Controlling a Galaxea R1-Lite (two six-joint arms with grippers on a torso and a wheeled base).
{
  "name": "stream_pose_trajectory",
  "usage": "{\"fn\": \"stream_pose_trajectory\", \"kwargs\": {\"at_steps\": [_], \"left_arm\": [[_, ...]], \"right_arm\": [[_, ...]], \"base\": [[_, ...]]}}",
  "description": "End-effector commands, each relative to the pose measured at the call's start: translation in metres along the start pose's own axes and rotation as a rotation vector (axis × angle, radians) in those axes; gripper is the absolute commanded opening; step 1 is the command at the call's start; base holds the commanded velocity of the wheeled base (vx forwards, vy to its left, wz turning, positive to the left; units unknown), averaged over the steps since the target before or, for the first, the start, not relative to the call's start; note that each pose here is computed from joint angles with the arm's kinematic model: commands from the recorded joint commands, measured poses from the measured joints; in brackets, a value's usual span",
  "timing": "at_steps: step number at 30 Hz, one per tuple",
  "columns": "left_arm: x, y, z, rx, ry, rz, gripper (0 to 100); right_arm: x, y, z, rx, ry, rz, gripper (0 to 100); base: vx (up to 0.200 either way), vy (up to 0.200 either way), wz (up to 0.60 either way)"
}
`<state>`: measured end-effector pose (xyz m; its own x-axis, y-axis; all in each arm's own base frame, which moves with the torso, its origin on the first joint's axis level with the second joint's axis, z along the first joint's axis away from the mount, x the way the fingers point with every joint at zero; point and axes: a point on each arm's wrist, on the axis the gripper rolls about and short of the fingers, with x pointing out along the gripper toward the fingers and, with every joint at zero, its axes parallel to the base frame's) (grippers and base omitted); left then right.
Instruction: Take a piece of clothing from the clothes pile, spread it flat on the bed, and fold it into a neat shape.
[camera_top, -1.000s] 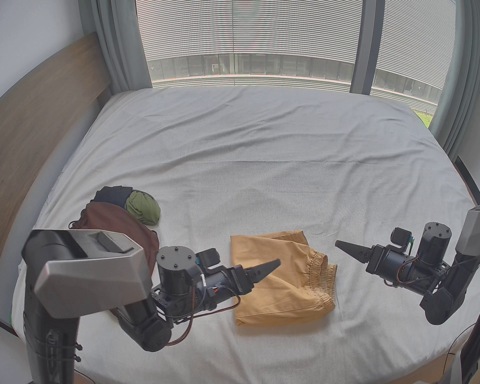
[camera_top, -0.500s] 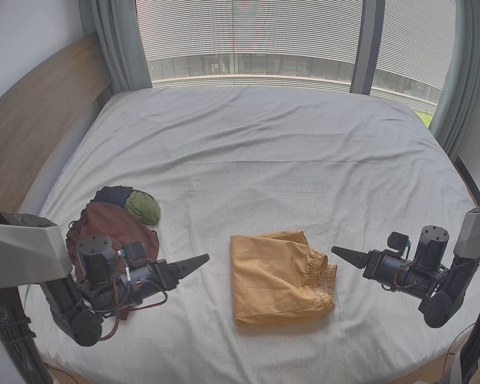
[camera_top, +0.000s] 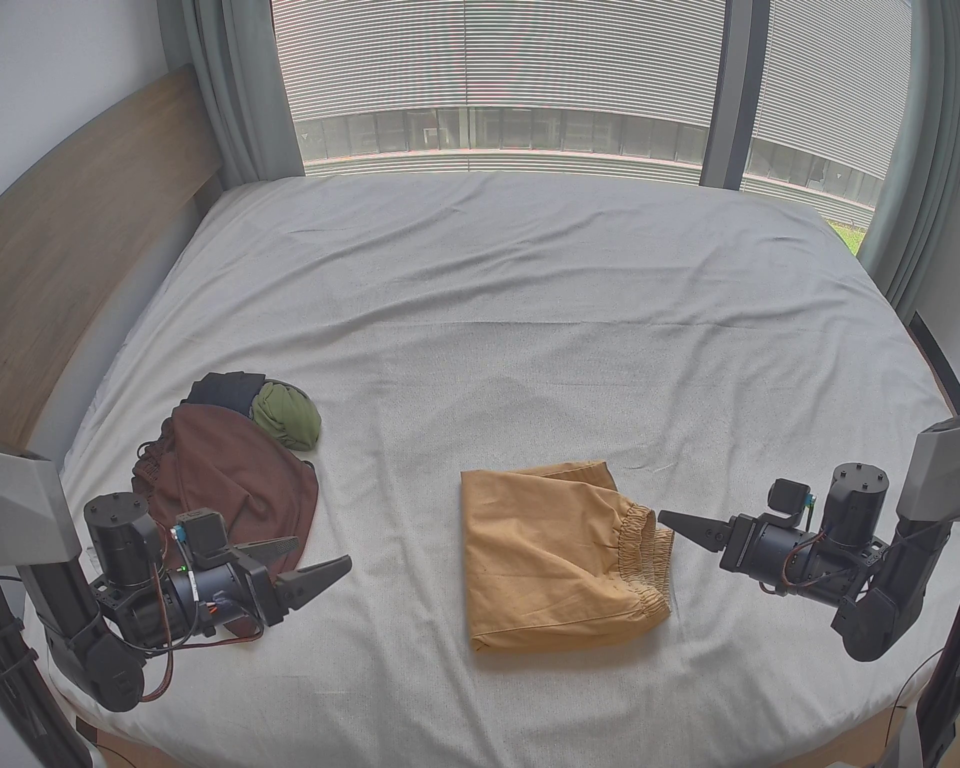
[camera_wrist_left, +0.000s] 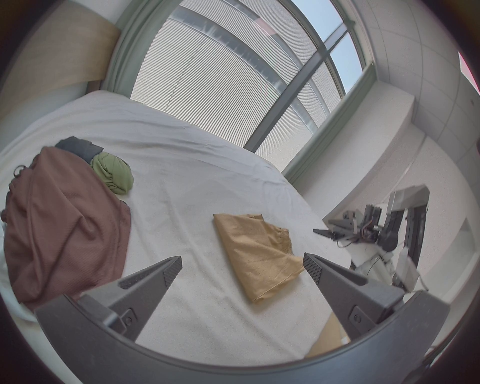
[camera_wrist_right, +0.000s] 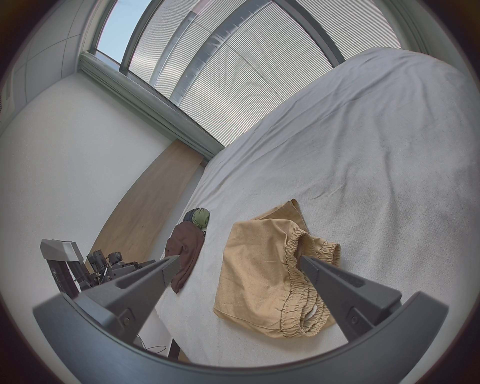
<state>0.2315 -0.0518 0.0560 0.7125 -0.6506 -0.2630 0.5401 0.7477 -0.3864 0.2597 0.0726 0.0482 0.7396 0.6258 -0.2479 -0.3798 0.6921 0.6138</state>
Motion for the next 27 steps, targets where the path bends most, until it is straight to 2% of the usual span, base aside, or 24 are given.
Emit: {"fn": "stream_pose_trajectory", "kwargs": {"at_steps": [1,6,17,27], "left_arm": [[-0.007,0.005,-0.012,0.043,0.051,0.023,100],[-0.013,0.015,-0.017,0.132,0.076,0.007,100],[-0.015,0.019,-0.02,0.194,0.09,-0.001,100],[-0.016,0.017,-0.023,0.194,0.103,-0.008,100]], "right_arm": [[0.002,-0.007,-0.007,0.017,0.025,-0.024,100],[0.004,-0.014,-0.015,0.035,0.052,-0.057,100],[0.012,-0.039,-0.036,0.087,0.131,-0.128,100],[0.02,-0.061,-0.059,0.141,0.211,-0.186,100]], "base": [[0.0,0.0,0.0],[0.0,0.0,0.0],[0.0,0.0,0.0],[0.0,0.0,0.0]]}}
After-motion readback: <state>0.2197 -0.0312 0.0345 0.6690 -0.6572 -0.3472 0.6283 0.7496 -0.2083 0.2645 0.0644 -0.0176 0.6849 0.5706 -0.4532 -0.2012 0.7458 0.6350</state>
